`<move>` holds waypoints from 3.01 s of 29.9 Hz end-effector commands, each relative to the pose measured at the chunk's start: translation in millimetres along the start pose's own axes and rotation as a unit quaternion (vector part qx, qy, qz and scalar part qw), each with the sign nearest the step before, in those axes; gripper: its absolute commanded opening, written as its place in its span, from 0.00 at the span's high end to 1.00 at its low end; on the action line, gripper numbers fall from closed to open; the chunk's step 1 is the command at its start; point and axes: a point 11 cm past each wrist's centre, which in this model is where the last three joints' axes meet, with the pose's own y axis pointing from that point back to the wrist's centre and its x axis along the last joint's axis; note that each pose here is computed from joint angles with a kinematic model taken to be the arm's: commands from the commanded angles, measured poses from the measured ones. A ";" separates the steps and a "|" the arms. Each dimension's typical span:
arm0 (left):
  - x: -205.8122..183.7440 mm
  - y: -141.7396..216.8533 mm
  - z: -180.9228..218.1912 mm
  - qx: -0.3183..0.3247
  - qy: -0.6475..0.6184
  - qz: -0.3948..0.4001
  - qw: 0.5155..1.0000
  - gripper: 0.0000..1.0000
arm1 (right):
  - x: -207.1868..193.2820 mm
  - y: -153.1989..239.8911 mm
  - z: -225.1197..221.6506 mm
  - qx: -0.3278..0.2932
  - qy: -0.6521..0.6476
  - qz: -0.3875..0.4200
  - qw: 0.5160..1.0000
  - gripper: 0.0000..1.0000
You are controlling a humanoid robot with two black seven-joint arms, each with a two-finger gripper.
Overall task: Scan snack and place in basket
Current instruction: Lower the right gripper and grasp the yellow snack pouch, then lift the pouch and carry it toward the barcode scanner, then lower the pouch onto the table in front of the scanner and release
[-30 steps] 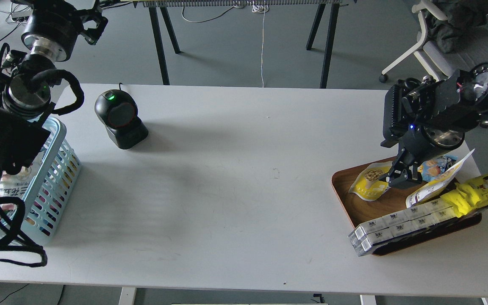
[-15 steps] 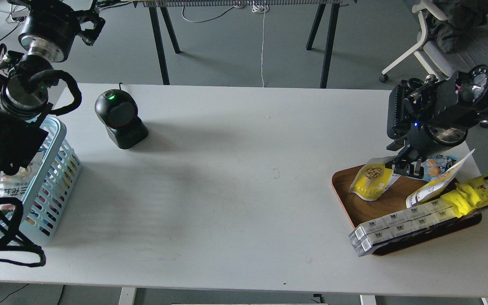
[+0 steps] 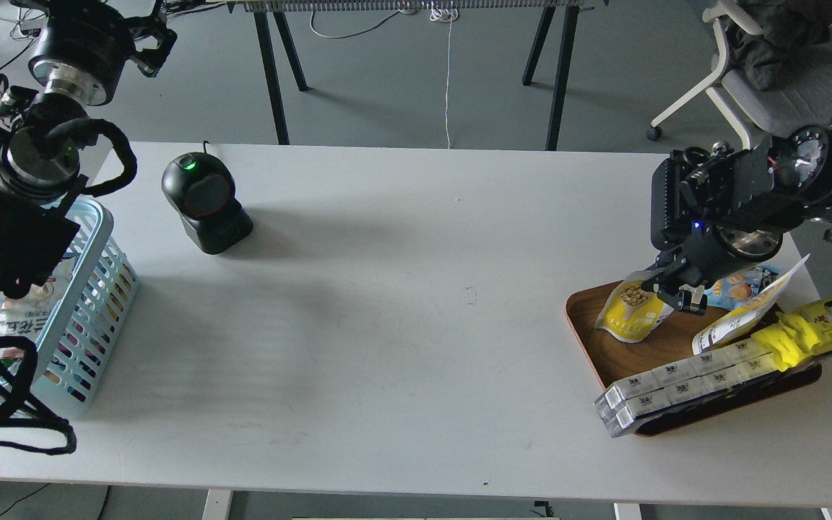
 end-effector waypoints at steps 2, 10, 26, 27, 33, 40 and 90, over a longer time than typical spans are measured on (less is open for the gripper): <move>0.2 0.2 -2.9 0.002 0.002 0.000 1.000 0.00 | 1.9 0.6 0.7 -0.001 0.003 0.011 1.000 0.98; -1.1 -0.6 -2.2 0.001 0.002 -0.001 1.000 0.00 | 2.6 5.8 4.8 -0.009 0.004 0.011 1.000 0.99; -0.4 0.0 -4.6 0.003 0.003 0.000 1.000 0.00 | 50.4 67.5 31.9 -0.076 0.053 0.047 0.995 0.99; -0.4 0.0 -4.6 0.003 0.003 0.000 1.000 0.00 | 56.5 73.6 32.8 -0.081 0.059 0.051 0.994 0.99; -1.0 -0.3 -6.2 0.004 0.004 -0.001 1.000 0.00 | 97.6 95.7 34.2 -0.094 0.074 0.085 0.989 0.99; -3.2 -1.4 -8.1 0.006 0.005 -0.003 1.000 0.00 | 150.1 101.4 21.1 -0.079 0.095 0.109 0.986 0.99; 5.5 4.1 -12.6 0.009 0.006 0.007 1.000 0.00 | 250.7 13.3 -30.0 0.040 0.027 0.158 0.986 0.99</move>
